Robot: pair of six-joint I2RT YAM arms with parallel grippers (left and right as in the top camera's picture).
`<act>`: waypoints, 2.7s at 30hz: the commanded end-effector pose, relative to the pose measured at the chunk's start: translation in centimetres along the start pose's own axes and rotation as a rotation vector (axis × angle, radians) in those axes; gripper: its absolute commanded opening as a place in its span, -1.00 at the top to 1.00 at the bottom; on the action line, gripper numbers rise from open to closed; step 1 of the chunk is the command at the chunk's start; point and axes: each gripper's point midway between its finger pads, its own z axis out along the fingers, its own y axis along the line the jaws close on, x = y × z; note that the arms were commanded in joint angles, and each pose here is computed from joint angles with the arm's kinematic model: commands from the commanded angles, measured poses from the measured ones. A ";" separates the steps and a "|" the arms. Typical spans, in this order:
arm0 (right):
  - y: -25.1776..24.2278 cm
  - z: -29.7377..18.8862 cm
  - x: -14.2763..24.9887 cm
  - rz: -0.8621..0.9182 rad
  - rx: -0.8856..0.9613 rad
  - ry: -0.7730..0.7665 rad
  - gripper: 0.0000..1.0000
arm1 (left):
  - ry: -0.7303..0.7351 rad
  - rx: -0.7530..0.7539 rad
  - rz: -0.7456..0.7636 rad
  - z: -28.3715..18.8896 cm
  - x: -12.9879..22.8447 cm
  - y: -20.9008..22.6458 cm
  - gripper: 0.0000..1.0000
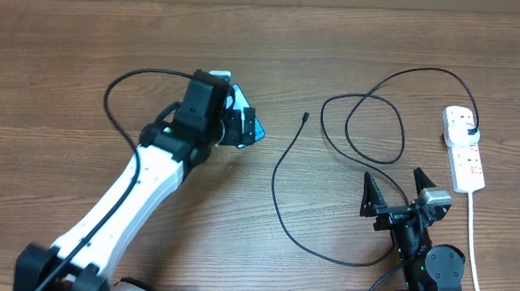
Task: Plug charger to phone and switch on socket
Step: 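Move the left gripper forward over the Galaxy phone and lower it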
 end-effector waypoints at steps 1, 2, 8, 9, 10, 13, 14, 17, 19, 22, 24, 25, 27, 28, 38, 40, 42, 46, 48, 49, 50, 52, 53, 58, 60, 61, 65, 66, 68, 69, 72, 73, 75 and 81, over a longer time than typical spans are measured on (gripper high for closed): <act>-0.2 0.0 0.1 0.002 0.009 -0.007 -1.00 | 0.046 0.091 -0.050 1.0 0.2 -1.8 -1.00; -0.2 0.0 0.1 0.002 0.009 -0.007 -1.00 | 0.057 0.097 -0.051 1.3 0.4 -1.9 -1.00; -0.2 0.0 0.1 0.002 0.009 -0.007 -1.00 | 0.096 0.129 -0.086 2.6 1.1 -2.4 -0.99; -0.2 0.0 0.1 0.002 0.009 -0.007 -0.99 | 0.094 0.117 -0.120 2.7 1.0 -2.3 -0.99; -0.2 0.0 0.1 0.002 0.009 -0.007 -1.00 | 0.089 0.093 -0.172 2.8 0.9 -1.9 -1.00; -0.2 0.0 0.1 0.002 0.009 -0.007 -1.00 | 0.067 0.029 -0.287 2.7 0.5 -0.8 -1.00; -0.2 0.0 0.1 0.002 0.009 -0.007 -1.00 | 0.064 0.014 -0.318 2.7 0.4 -0.6 -1.00; -0.2 0.0 0.1 0.002 0.009 -0.007 -1.00 | 0.057 -0.026 -0.360 2.2 -0.6 -0.4 -1.00; -0.2 0.0 0.1 0.002 0.009 -0.007 -1.00 | 0.066 -0.091 -0.357 2.0 -1.7 0.0 -1.00; -0.2 0.0 0.1 0.002 0.009 -0.007 -1.00 | 0.108 -0.212 -0.333 2.3 -3.5 0.4 -1.00; -0.2 0.0 0.1 0.002 0.009 -0.007 -1.00 | 0.146 -0.237 -0.334 2.8 -4.3 0.0 -1.00; -0.2 0.0 0.1 0.002 0.009 -0.007 -1.00 | 0.161 -0.246 -0.341 3.2 -4.6 -0.2 -1.00; -0.2 0.0 0.1 0.002 0.009 -0.007 -1.00 | 0.183 -0.245 -0.347 4.3 -5.3 -0.7 -1.00; -0.2 0.0 0.1 0.002 0.009 -0.007 -1.00 | 0.193 -0.232 -0.343 5.1 -5.5 -1.1 -1.00; -0.2 0.0 0.1 0.002 0.009 -0.007 -1.00 | 0.330 -0.274 -0.337 11.7 -2.2 -0.4 -1.00; -0.2 0.0 0.1 0.002 0.009 -0.007 -1.00 | 0.357 -0.292 -0.336 12.6 -1.3 0.0 -1.00; -0.2 0.0 0.1 0.002 0.009 -0.007 -1.00 | 0.377 -0.305 -0.335 13.4 -0.5 0.4 -1.00; -0.2 0.0 0.1 0.002 0.009 -0.007 -1.00 | 0.406 -0.338 -0.333 14.7 0.7 1.3 -1.00; -0.2 0.0 0.1 0.002 0.009 -0.007 -1.00 | 0.417 -0.348 -0.338 15.1 1.1 1.8 -1.00; -0.2 0.0 0.1 0.002 0.009 -0.007 -1.00 | 0.420 -0.350 -0.340 15.2 1.1 1.9 -1.00; -0.2 0.0 0.1 0.002 0.009 -0.007 -1.00 | 0.425 -0.355 -0.343 15.3 1.3 2.2 -1.00; -0.2 0.0 0.1 0.002 0.009 -0.007 -1.00 | 0.426 -0.360 -0.350 15.3 1.2 2.5 -1.00; -0.2 0.0 0.1 0.002 0.009 -0.007 -1.00 | 0.425 -0.361 -0.356 15.3 1.1 2.8 -1.00; -0.2 0.0 0.1 0.002 0.009 -0.007 -1.00 | 0.435 -0.379 -0.380 15.0 1.0 4.2 -1.00; -0.2 0.0 0.1 0.002 0.009 -0.007 -1.00 | 0.440 -0.375 -0.383 15.0 1.0 4.3 -1.00; -0.2 0.0 0.1 0.002 0.009 -0.007 -1.00 | 0.443 -0.371 -0.380 15.0 1.1 4.2 -1.00; -0.2 0.0 0.1 0.002 0.009 -0.007 -1.00 | 0.456 -0.365 -0.383 15.0 1.4 4.1 -1.00; -0.2 0.0 0.1 0.002 0.009 -0.007 -1.00 | 0.460 -0.368 -0.383 15.1 1.7 4.2 -0.99; -0.2 0.0 0.1 0.002 0.009 -0.007 -1.00 | 0.470 -0.370 -0.384 15.3 2.3 4.3 -1.00; -0.2 0.0 0.1 0.002 0.009 -0.007 -1.00 | 0.474 -0.368 -0.385 15.4 2.5 4.4 -1.00; -0.2 0.0 0.1 0.002 0.009 -0.007 -1.00 | 0.484 -0.353 -0.390 15.8 3.1 4.3 -0.99; -0.2 0.0 0.1 0.002 0.009 -0.007 -1.00 | 0.482 -0.351 -0.391 15.9 3.2 4.3 -1.00; -0.2 0.0 0.1 0.002 0.009 -0.007 -1.00 | 0.480 -0.345 -0.392 16.1 3.2 4.2 -1.00; -0.2 0.0 0.1 0.002 0.009 -0.007 -1.00 | 0.487 -0.330 -0.406 16.1 3.3 3.9 -1.00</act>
